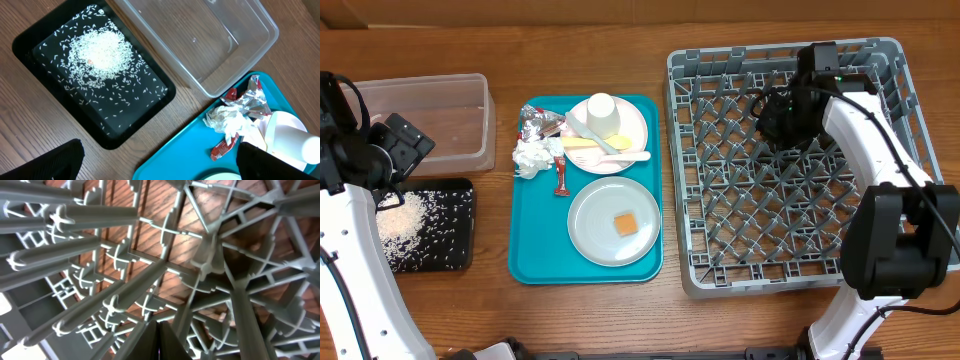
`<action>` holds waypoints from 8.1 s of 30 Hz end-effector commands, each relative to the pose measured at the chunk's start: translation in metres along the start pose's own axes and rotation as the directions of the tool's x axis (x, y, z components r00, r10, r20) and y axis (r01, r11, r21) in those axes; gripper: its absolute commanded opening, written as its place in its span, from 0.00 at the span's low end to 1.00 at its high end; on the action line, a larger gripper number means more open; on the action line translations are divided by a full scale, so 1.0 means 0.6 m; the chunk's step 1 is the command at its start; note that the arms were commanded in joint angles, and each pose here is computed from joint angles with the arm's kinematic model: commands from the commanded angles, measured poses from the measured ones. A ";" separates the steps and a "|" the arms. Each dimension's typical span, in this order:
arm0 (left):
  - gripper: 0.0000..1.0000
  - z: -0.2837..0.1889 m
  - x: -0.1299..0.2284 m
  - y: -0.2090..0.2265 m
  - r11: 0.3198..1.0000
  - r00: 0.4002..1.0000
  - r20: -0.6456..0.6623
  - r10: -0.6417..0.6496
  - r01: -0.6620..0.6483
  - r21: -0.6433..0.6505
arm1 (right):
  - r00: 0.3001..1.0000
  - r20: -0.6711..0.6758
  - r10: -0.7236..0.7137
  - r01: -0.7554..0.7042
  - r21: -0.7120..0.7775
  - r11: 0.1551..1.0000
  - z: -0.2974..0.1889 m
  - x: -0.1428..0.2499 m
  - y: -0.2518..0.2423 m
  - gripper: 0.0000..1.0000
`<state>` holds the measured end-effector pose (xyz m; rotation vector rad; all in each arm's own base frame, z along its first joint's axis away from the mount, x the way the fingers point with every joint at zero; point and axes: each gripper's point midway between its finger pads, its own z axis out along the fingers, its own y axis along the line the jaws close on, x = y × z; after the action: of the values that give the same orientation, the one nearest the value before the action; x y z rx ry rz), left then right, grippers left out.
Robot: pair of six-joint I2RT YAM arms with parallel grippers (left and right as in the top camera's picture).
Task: Sort waste into correct bins and load items into the dishwasher rack
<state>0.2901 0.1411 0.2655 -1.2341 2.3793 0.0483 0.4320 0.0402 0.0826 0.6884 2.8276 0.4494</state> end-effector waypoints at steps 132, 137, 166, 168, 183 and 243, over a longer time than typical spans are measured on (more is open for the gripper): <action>1.00 -0.008 0.009 -0.044 0.989 0.999 -0.053 -0.009 0.017 0.150 | 0.693 0.329 -0.642 -0.255 0.944 0.209 -0.241 -0.105 -0.110 0.05; 1.00 -0.008 0.009 -0.044 0.989 0.999 -0.053 -0.009 0.016 0.150 | 0.708 0.272 -0.651 -0.212 0.962 0.172 -0.207 -0.100 -0.117 0.06; 1.00 -0.008 0.008 -0.044 0.988 0.999 -0.049 -0.009 0.017 0.151 | 0.903 0.233 -0.360 0.201 0.512 0.835 -0.123 0.049 0.097 0.59; 1.00 -0.008 0.009 -0.044 0.989 0.999 -0.052 -0.009 0.016 0.150 | 0.917 0.259 -0.302 0.194 0.370 0.908 -0.184 0.042 0.139 0.59; 1.00 -0.008 0.008 -0.044 0.989 0.999 -0.051 -0.009 0.017 0.150 | 0.980 0.196 -0.018 0.009 0.044 0.999 -0.263 -0.064 0.039 0.07; 1.00 0.040 0.279 -0.161 0.843 0.779 -0.325 0.537 -0.514 0.159 | 0.864 0.446 0.234 -0.225 -0.072 0.972 -0.382 -0.208 -0.137 1.00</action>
<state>0.2906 -0.0547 0.2228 -0.3966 2.9036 -0.2266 0.4483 -0.1437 0.2713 1.0035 2.3402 0.2964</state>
